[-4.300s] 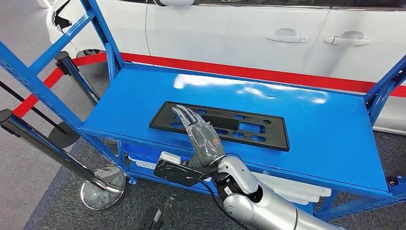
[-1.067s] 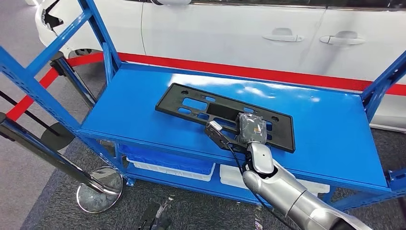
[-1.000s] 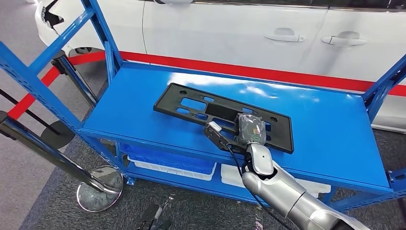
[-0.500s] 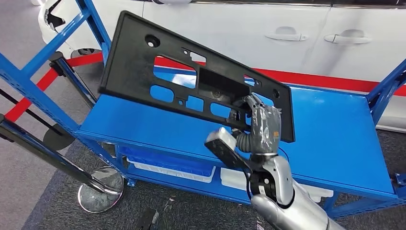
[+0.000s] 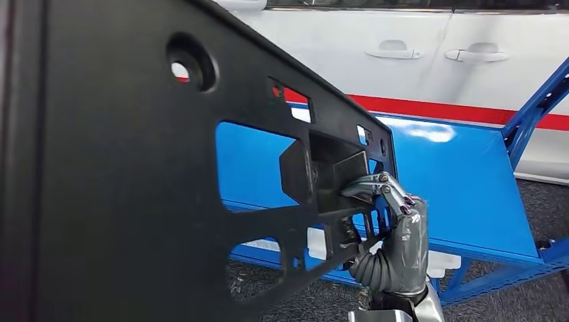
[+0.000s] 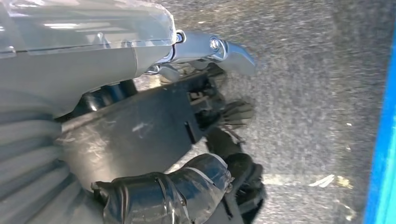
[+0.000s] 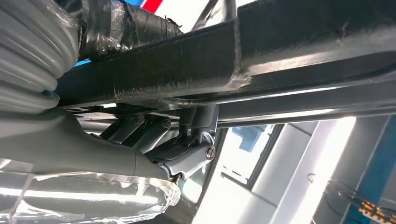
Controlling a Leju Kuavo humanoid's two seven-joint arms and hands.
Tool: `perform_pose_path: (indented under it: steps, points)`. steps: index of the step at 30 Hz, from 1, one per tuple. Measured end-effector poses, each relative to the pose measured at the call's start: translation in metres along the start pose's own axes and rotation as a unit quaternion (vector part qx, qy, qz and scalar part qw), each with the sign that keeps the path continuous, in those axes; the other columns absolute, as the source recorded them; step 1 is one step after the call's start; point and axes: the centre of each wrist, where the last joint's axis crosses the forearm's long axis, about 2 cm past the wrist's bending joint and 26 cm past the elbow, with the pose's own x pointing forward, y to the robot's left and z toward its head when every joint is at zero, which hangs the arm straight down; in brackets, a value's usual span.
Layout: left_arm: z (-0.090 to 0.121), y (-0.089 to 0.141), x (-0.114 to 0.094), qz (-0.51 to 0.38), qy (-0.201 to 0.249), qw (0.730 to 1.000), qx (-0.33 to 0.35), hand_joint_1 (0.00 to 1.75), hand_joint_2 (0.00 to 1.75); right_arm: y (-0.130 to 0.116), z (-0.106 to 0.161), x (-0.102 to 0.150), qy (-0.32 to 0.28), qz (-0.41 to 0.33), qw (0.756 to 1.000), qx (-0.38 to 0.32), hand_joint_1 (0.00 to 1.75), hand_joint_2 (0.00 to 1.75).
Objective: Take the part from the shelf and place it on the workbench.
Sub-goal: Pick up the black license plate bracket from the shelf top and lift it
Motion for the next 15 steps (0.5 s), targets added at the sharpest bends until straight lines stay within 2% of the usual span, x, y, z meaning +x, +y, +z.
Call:
perform_pose_path:
  steps: [15]
  points:
    - [-0.001, 0.007, -0.002, -0.001, 0.011, 1.0, 0.0, 0.0, 1.75, -0.007, 0.017, 0.013, 0.021, -0.075, 0.997, 0.01, 1.75, 1.75]
